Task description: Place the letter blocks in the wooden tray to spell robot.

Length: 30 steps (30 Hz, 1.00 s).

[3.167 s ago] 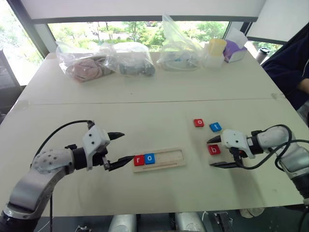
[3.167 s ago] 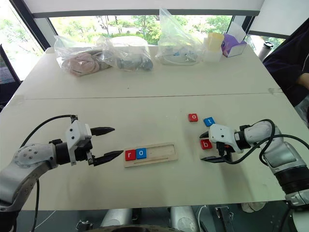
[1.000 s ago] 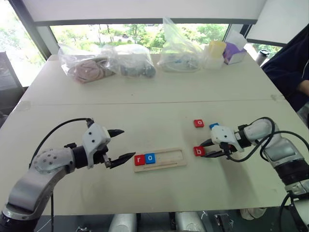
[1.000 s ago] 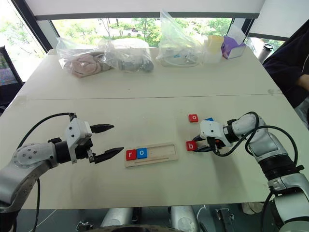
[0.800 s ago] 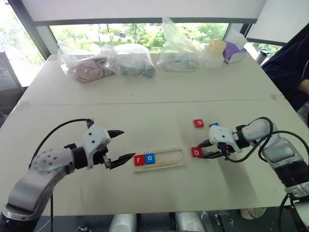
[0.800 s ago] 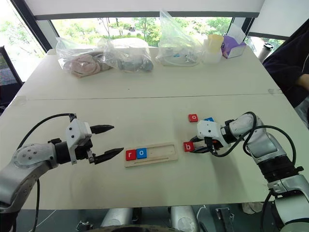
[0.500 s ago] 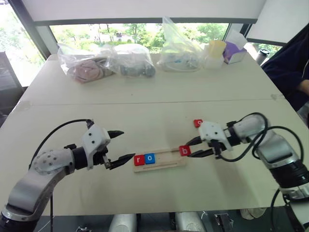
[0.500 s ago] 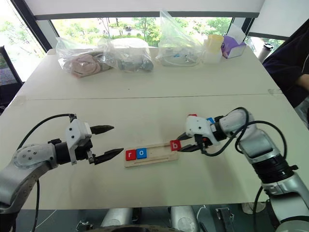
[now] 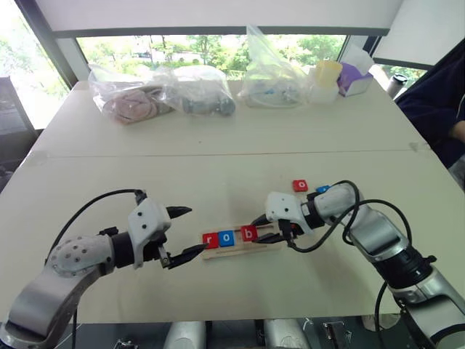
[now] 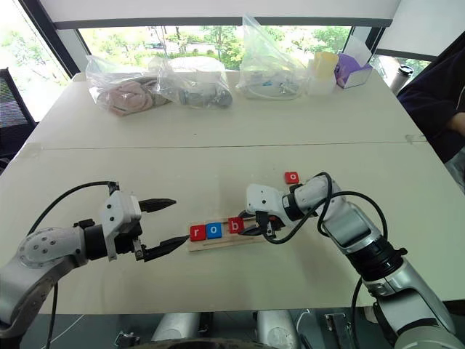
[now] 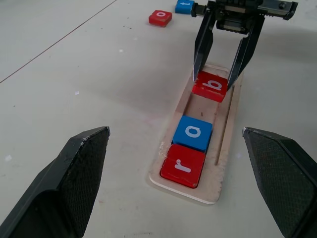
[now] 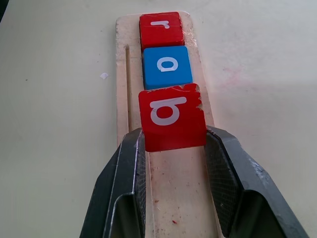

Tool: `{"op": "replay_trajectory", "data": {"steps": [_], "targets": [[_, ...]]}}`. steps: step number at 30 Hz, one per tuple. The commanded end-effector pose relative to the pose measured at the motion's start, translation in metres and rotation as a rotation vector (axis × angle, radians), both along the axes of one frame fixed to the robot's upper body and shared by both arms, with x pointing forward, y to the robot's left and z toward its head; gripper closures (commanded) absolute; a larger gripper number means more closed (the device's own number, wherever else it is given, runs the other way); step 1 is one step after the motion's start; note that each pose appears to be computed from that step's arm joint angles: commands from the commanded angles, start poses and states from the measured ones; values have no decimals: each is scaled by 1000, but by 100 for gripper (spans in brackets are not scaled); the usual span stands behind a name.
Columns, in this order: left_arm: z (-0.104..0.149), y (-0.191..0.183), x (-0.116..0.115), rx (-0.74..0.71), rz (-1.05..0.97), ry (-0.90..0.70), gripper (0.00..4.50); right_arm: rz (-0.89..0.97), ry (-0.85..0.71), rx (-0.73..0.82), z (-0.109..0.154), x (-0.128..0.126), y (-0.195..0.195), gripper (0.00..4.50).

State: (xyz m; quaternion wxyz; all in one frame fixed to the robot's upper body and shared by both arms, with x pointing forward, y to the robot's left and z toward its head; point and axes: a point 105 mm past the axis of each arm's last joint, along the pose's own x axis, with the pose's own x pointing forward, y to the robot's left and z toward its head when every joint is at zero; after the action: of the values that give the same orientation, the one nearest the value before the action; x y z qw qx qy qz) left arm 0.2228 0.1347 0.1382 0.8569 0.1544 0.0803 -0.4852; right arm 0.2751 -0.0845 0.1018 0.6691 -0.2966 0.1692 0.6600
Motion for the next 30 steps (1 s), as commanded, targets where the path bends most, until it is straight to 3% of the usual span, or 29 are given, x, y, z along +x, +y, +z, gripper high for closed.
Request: {"op": "replay_trajectory", "data": {"steps": [1, 28, 30], "targets": [[7, -5, -5, -6, -32, -21, 0, 23, -41, 10, 8, -2, 8, 339], [8, -6, -7, -7, -47, -25, 0, 42, -49, -9, 5, 0, 17, 339], [8, -6, -7, -6, -45, -27, 0, 44, -49, -10, 4, 0, 17, 233]]}}
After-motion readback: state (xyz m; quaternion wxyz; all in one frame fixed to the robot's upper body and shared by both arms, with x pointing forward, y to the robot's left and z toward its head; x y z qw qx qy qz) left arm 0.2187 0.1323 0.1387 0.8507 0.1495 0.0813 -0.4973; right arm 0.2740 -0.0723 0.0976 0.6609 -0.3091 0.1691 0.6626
